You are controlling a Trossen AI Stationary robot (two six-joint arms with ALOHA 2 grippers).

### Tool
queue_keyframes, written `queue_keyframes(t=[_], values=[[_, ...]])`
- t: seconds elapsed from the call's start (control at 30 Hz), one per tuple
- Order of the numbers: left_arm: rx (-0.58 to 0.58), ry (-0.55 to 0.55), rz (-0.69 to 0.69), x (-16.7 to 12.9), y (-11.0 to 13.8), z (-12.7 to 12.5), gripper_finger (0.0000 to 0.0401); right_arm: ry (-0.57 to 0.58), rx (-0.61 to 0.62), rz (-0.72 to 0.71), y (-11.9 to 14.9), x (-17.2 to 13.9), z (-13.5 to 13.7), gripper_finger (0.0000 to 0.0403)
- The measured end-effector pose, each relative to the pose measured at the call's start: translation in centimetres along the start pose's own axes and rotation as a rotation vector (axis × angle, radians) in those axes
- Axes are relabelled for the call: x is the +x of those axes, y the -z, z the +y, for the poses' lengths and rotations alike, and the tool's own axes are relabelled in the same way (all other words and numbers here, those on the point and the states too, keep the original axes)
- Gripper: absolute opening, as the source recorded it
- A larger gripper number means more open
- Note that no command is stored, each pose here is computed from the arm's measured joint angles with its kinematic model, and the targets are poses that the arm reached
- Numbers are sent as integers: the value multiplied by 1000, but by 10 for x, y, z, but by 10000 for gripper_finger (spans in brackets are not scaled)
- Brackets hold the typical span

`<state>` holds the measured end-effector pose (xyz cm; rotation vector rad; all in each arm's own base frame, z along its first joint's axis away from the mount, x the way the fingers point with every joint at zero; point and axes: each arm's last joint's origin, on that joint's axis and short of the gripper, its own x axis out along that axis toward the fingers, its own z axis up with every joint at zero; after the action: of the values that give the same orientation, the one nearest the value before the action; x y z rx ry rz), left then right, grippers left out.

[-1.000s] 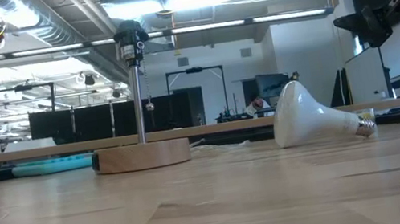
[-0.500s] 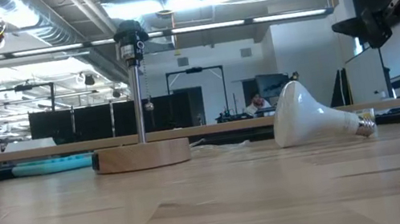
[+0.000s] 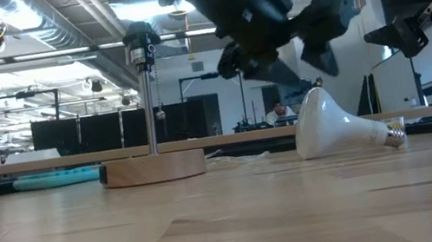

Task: Screw lightbulb
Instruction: Insert the light bulb into the lamp

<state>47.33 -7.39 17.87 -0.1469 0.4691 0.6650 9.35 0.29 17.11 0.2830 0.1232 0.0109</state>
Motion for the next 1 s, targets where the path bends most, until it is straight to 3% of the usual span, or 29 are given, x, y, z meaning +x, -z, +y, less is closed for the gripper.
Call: queue_keyframes(t=[0.2, 0.3, 0.4, 0.6, 0.8, 0.87, 1.0], values=[[-126, 39, 104, 13, 12, 14, 265, 10, -1, -4, 0, 0, 0, 370], [-121, 44, 133, 18, 16, 20, 265, 10, -2, -3, 0, 0, 0, 370], [-6, 74, 156, 21, 15, 23, 259, 11, -2, -2, 0, 0, 0, 370], [392, 179, 195, 22, 18, 25, 222, 12, -2, -1, 1, 0, -1, 370], [723, 126, 317, 19, 31, 35, 194, 12, -2, 0, 1, 0, -1, 370], [743, 120, 341, 16, 32, 35, 190, 12, -2, 0, 1, 0, -1, 370], [584, 131, 319, 6, 18, 28, 189, 12, -2, 1, 1, 0, -1, 370]])
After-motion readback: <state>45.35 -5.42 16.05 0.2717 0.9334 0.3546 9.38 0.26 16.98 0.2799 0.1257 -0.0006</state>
